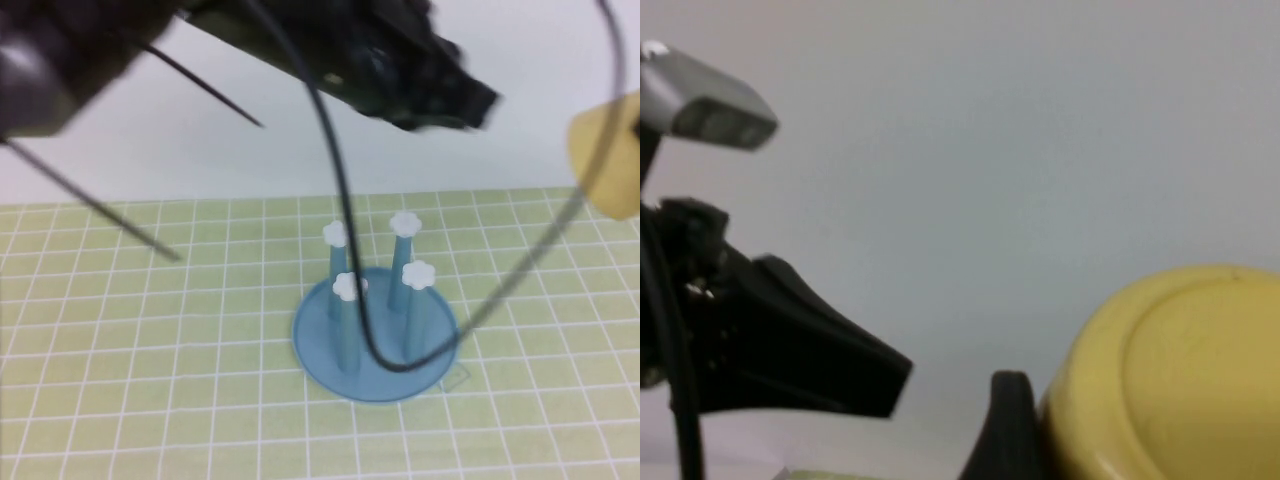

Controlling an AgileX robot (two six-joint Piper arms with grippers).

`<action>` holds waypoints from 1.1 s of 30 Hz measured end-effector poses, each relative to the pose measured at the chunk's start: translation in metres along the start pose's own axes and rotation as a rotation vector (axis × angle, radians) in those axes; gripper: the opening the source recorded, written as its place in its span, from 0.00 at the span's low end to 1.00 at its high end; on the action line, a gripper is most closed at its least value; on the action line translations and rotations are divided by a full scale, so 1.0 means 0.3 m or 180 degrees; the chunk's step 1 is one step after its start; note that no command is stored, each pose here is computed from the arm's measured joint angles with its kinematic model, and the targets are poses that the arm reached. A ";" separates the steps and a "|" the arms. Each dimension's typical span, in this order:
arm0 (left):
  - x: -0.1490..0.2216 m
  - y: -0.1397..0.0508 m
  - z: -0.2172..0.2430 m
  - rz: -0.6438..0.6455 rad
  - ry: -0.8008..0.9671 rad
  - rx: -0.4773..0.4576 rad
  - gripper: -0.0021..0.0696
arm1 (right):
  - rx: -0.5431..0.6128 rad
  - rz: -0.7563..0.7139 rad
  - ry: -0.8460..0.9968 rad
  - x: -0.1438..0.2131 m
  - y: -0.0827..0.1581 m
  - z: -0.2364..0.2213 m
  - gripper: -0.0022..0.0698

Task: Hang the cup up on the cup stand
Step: Place the cup on the cup holder

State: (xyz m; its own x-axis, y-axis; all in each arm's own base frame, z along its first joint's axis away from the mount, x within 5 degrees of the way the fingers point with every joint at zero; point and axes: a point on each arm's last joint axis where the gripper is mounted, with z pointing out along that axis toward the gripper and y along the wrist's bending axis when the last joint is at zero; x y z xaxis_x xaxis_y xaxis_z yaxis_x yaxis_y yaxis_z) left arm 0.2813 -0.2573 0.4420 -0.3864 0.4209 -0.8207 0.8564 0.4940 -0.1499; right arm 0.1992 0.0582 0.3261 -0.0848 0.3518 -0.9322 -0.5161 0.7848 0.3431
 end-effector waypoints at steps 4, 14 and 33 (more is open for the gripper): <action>-0.003 0.016 -0.101 0.0174 0.0064 -0.0607 0.03 | -0.0156 -0.0114 0.0216 0.013 -0.029 0.100 0.84; 0.024 0.062 -0.257 0.0088 0.0367 -0.1703 0.03 | -0.0762 -0.0463 0.0780 0.122 0.029 0.379 0.84; 0.083 -0.081 -0.594 -0.0145 -0.0015 -0.1873 0.03 | -0.0998 -0.0842 0.1265 0.392 0.030 0.699 0.84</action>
State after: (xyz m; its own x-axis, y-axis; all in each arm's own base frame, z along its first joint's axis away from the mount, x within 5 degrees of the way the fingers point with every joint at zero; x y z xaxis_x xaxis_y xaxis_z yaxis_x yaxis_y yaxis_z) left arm 0.1899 -0.1233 0.5234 -0.4157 0.3866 -0.8232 0.5045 0.8512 0.1450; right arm 0.3635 0.2137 0.2436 -0.2011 -0.1026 -0.9742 -0.7865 0.6097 0.0982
